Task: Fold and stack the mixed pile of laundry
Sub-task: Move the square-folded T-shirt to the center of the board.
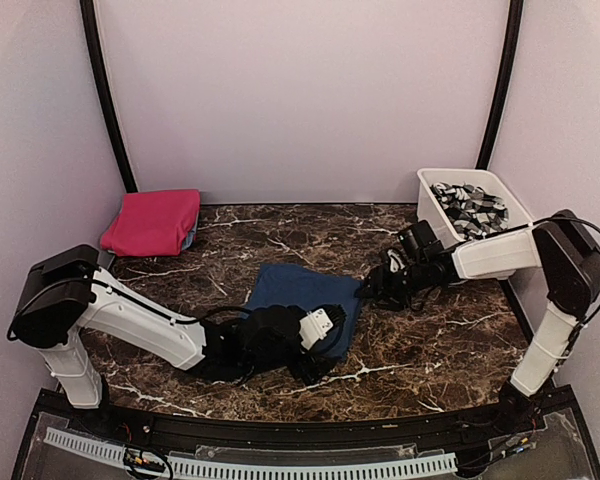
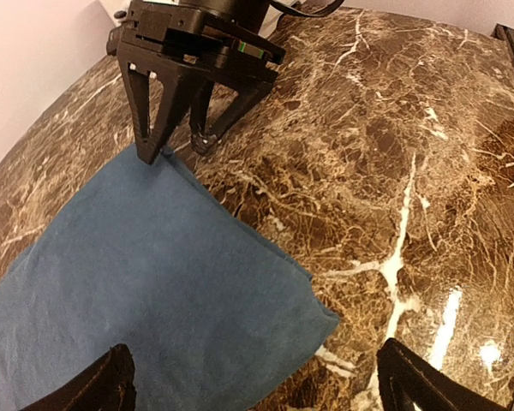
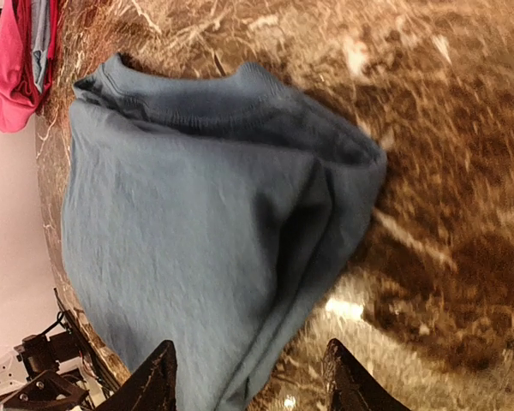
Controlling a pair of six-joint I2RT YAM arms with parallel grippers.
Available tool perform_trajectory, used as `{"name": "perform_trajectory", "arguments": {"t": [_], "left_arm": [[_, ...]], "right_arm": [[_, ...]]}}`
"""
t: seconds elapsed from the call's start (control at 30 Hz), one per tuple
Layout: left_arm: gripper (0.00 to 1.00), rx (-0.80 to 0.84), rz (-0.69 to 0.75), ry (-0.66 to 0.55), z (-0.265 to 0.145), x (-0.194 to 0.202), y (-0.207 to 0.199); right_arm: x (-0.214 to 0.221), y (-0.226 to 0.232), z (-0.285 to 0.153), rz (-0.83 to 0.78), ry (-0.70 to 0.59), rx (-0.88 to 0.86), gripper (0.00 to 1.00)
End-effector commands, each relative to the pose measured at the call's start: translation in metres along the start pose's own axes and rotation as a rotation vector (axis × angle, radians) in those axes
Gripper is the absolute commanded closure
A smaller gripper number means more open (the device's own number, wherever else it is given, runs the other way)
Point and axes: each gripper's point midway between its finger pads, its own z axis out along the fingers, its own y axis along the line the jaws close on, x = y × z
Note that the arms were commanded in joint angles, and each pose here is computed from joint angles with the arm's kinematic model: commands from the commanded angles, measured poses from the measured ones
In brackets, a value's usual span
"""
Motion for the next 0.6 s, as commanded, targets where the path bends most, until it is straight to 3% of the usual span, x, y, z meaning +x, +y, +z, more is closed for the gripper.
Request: {"name": "perform_trajectory", "arguments": {"t": [0.0,0.2,0.4,0.57], "left_arm": [[0.02,-0.033,-0.236,0.046,-0.007,0.007,0.021],[0.06,-0.034,-0.507,0.116,-0.003,0.036,0.064],[0.07,-0.054,-0.57,0.193,0.002,0.073,0.09],[0.07,-0.048,-0.609,0.236,0.006,0.092,0.116]], "right_arm": [[-0.032,0.004,0.016,-0.058,-0.03,-0.004,0.45],[-0.034,-0.005,0.038,-0.043,0.0,-0.017,0.58],[-0.016,-0.001,0.037,-0.011,0.005,-0.076,0.65],[0.033,0.011,0.049,0.011,0.067,-0.092,0.64]]}}
